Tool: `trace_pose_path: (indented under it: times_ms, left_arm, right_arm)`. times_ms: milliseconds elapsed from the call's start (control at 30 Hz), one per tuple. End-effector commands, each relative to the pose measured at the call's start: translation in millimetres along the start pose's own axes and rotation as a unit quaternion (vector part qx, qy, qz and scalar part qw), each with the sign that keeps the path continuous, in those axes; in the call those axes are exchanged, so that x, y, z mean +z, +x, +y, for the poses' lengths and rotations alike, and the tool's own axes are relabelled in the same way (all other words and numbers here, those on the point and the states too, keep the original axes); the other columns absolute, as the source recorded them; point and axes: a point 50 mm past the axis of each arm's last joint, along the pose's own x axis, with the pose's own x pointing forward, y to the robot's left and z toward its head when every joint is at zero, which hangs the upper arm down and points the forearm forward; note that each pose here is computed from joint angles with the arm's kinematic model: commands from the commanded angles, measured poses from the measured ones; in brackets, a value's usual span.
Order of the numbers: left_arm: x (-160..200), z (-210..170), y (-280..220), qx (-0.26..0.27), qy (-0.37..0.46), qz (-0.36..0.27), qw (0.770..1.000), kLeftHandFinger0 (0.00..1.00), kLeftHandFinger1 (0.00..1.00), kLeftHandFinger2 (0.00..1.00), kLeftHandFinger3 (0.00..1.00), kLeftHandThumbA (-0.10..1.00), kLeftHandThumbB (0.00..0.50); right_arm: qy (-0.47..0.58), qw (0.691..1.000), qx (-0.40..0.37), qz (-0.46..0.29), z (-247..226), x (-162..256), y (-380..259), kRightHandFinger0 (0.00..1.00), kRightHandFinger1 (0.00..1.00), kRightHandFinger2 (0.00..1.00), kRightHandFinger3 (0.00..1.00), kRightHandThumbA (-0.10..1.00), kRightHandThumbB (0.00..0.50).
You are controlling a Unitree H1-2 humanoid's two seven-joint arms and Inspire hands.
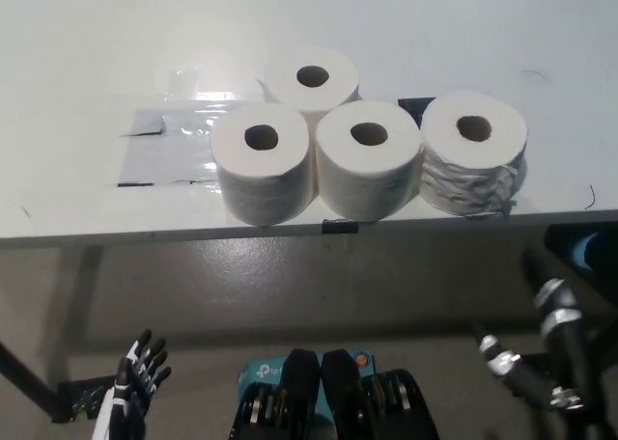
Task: A few rolls of toilet paper are kept infront of the robot and the robot uses its right hand to lift one of the rolls and and places it on top of the other rolls to stack it.
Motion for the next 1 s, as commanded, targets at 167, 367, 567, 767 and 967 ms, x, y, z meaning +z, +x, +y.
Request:
trace_pose_path:
  times_ms: [167, 367, 567, 767, 967]
  left_arm:
    - [48, -5, 16, -0.071, 0.044, -0.082, 0.993, 1.00, 1.00, 1.00, 1.00, 1.00, 0.177]
    - [37, -2, 22, -0.072, 0.053, -0.073, 0.993, 1.00, 1.00, 1.00, 1.00, 1.00, 0.262]
    - [26, 2, 26, -0.090, 0.054, -0.064, 0.992, 1.00, 1.00, 1.00, 1.00, 1.00, 0.366]
    - [15, 0, 20, -0.091, 0.047, -0.041, 0.994, 1.00, 1.00, 1.00, 1.00, 1.00, 0.426]
    - [14, 2, 20, -0.092, 0.048, -0.030, 0.994, 1.00, 1.00, 1.00, 1.00, 1.00, 0.412]
  right_arm:
    - [-0.054, 0.985, -0.064, -0.153, -83, 108, 78, 1.00, 1.00, 1.00, 1.00, 0.79, 0.169]
    - [-0.166, 0.981, 0.082, -0.055, -119, 144, 160, 1.00, 1.00, 1.00, 1.00, 1.00, 0.285]
    - [-0.231, 0.953, 0.190, 0.056, -124, 158, 265, 1.00, 1.00, 1.00, 1.00, 1.00, 0.372]
    - [-0.261, 0.915, 0.276, 0.135, -106, 149, 325, 1.00, 1.00, 1.00, 1.00, 1.00, 0.316]
    - [-0.262, 0.885, 0.333, 0.193, -73, 139, 366, 1.00, 1.00, 1.00, 1.00, 1.00, 0.281]
